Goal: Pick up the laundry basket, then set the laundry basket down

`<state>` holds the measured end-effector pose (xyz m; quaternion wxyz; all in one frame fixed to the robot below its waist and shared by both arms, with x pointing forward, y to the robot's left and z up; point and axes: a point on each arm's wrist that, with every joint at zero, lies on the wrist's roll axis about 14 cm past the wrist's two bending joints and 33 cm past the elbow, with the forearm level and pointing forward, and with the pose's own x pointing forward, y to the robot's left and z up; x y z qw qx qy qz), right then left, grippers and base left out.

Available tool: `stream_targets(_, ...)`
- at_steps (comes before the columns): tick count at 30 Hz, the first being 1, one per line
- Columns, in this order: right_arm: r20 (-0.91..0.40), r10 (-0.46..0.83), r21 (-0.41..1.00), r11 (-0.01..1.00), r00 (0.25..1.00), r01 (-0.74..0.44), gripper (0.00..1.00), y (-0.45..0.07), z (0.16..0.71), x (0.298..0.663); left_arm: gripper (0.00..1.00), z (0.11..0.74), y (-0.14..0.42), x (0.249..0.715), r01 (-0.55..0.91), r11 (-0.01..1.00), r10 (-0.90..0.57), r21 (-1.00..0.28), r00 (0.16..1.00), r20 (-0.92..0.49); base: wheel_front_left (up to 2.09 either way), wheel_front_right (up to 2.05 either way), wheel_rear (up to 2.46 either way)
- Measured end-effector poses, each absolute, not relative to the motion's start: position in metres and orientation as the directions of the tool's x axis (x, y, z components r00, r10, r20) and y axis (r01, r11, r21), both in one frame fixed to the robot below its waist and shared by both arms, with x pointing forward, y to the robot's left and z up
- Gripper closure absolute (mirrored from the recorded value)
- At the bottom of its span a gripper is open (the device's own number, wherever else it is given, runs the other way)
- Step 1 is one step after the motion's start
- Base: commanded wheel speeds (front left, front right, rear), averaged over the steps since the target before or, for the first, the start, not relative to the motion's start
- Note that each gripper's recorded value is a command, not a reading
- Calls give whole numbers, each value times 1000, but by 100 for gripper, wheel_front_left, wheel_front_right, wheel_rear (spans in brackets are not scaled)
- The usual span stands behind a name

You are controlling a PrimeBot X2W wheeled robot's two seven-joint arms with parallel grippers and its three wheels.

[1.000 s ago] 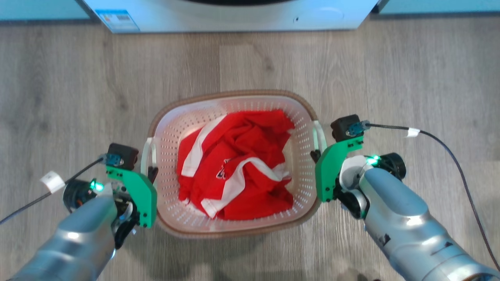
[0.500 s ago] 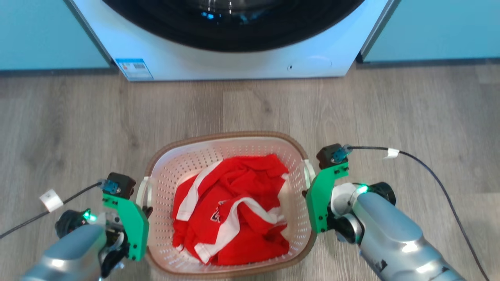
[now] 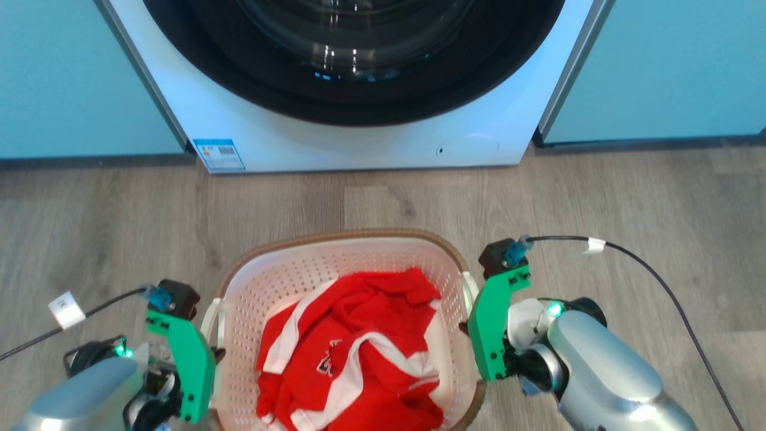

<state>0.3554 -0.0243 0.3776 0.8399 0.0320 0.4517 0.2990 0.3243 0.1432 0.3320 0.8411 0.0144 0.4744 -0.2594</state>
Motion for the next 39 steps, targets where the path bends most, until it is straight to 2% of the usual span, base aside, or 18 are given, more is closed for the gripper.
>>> stream_targets(16, -747, 548, 322, 794, 377, -516, 100, -23, 407, 323, 100, 372, 153, 286, 454, 865, -410, -213, 396, -822, 0, 0, 0)
stream_targets(39, -756, 531, 303, 802, 382, -515, 100, -28, 413, 321, 100, 375, 150, 277, 438, 872, -405, -220, 389, -828, 0, 0, 0)
